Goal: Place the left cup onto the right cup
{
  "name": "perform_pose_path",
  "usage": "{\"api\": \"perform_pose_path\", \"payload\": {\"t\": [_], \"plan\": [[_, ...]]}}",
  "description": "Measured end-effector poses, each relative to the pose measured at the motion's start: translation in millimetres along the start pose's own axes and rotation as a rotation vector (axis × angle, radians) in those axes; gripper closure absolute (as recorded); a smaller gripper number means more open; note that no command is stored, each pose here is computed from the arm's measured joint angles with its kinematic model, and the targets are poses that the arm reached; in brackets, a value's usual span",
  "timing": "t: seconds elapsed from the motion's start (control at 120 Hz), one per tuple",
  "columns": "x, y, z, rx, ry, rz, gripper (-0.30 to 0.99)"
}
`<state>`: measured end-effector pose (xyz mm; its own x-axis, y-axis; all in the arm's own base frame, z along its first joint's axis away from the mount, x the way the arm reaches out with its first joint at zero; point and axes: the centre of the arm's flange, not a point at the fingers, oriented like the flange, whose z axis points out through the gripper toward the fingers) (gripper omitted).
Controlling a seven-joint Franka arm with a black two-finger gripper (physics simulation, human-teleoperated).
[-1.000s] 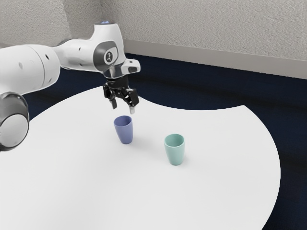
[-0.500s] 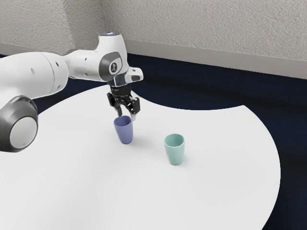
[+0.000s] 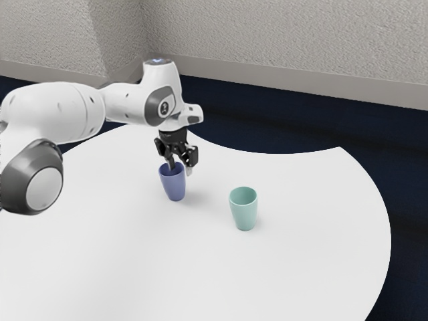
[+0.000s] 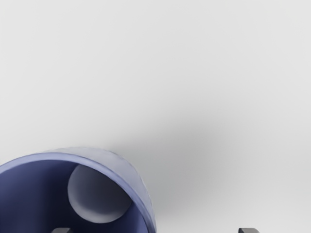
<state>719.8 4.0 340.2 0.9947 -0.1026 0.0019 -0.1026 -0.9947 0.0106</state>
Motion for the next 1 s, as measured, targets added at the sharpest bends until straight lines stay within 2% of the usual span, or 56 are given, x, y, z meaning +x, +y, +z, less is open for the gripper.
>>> {"api": "perform_pose_path", "payload": {"t": [0.508,0.625,0.817,1.0], "plan": [[2.0,-1.0,26.9,0.008,-0.015,-0.001,0.29],[2.3,-1.1,30.5,0.008,-0.017,-0.002,0.38],[2.3,-0.5,31.4,0.007,-0.016,-0.004,0.63],[2.4,-1.0,30.7,0.008,-0.014,-0.006,0.73]]}}
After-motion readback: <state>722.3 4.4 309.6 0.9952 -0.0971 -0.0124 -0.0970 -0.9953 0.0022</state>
